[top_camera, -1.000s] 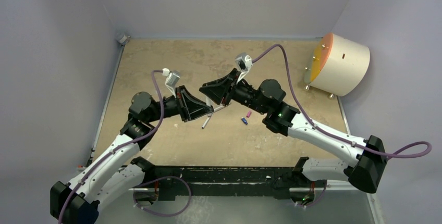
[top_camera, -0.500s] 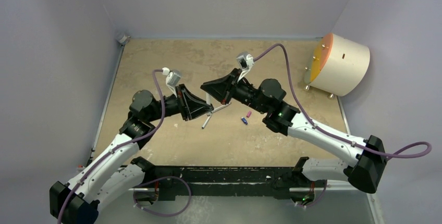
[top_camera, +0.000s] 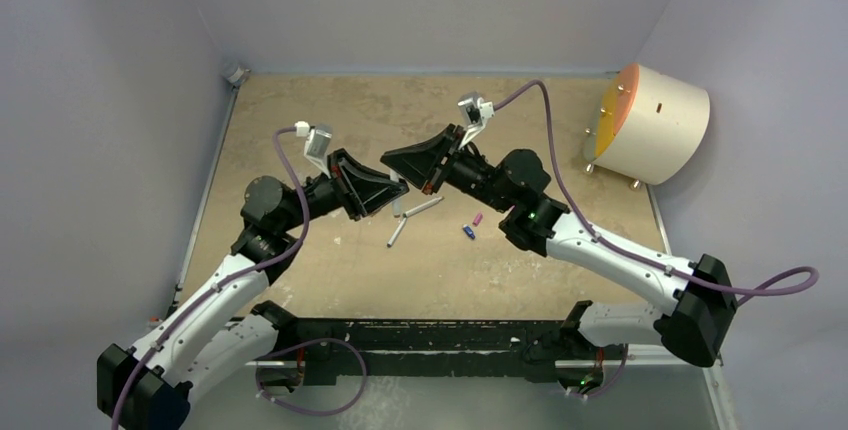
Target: Insert the pens into the pen caps
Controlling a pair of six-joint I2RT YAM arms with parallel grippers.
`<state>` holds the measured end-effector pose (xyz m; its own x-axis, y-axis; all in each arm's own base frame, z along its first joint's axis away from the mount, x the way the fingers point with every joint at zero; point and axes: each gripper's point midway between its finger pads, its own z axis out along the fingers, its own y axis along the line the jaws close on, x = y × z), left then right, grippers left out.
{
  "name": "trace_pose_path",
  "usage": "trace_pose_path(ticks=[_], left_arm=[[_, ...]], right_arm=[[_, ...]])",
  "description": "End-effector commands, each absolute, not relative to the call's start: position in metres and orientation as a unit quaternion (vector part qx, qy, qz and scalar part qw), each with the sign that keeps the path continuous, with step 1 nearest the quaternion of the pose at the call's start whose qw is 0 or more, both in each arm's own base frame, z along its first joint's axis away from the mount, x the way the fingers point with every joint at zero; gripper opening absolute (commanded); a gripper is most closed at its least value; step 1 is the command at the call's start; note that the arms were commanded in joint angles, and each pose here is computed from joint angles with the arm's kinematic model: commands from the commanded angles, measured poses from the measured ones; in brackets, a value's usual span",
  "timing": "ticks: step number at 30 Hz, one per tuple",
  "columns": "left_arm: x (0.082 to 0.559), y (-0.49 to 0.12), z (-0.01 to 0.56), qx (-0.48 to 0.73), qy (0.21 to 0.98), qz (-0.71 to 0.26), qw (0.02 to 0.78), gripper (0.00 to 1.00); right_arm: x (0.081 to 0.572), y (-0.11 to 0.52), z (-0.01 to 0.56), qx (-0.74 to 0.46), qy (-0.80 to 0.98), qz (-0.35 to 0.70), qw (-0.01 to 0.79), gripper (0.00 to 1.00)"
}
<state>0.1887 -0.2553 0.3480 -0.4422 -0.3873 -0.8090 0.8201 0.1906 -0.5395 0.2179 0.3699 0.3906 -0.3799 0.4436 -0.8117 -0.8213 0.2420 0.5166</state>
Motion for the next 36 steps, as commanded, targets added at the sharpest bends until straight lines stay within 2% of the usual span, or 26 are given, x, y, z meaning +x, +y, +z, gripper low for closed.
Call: trace_pose_path(ticks=[1, 4, 11, 13, 15, 19, 23, 24, 26, 28, 30, 33, 36], left_arm=[[0.183, -0.256, 0.374, 0.196, 0.550, -0.625, 0.518, 0.12], [0.182, -0.255, 0.373, 0.195, 0.550, -0.625, 0.519, 0.12], [0.182, -0.255, 0.372, 0.197, 0.551, -0.624, 0.518, 0.22], [0.182, -0.256, 0.370, 0.198, 0.554, -0.624, 0.514, 0.17], [0.182, -0.256, 0.368, 0.199, 0.556, -0.623, 0.512, 0.00], [0.184, -0.257, 0.363, 0.202, 0.564, -0.617, 0.510, 0.00], [0.187, -0.257, 0.357, 0.217, 0.586, -0.591, 0.510, 0.00], [0.188, -0.257, 0.355, 0.221, 0.594, -0.584, 0.507, 0.00], [0.189, -0.256, 0.355, 0.233, 0.604, -0.567, 0.509, 0.00], [0.191, -0.254, 0.350, 0.244, 0.621, -0.545, 0.507, 0.00], [0.204, -0.248, 0.345, 0.231, 0.649, -0.507, 0.517, 0.00], [0.234, -0.233, 0.331, 0.196, 0.701, -0.427, 0.537, 0.00], [0.241, -0.233, 0.322, 0.219, 0.715, -0.400, 0.529, 0.00]], right_arm=[[0.214, 0.367, 0.403, -0.161, 0.556, 0.617, 0.533, 0.00], [0.215, 0.362, 0.401, -0.150, 0.554, 0.622, 0.532, 0.00], [0.217, 0.355, 0.403, -0.134, 0.548, 0.626, 0.538, 0.00], [0.216, 0.354, 0.404, -0.136, 0.545, 0.627, 0.540, 0.00], [0.216, 0.353, 0.405, -0.137, 0.542, 0.626, 0.544, 0.00], [0.217, 0.346, 0.406, -0.130, 0.540, 0.615, 0.559, 0.01], [0.220, 0.334, 0.407, -0.119, 0.543, 0.594, 0.581, 0.38], [0.222, 0.328, 0.407, -0.111, 0.546, 0.585, 0.589, 0.42], [0.225, 0.312, 0.409, -0.091, 0.550, 0.563, 0.610, 0.46], [0.231, 0.295, 0.409, -0.078, 0.561, 0.523, 0.637, 0.46], [0.253, 0.271, 0.400, -0.049, 0.609, 0.433, 0.663, 0.46], [0.275, 0.239, 0.352, -0.009, 0.703, 0.304, 0.643, 0.45], [0.282, 0.201, 0.304, 0.025, 0.760, 0.185, 0.622, 0.39]])
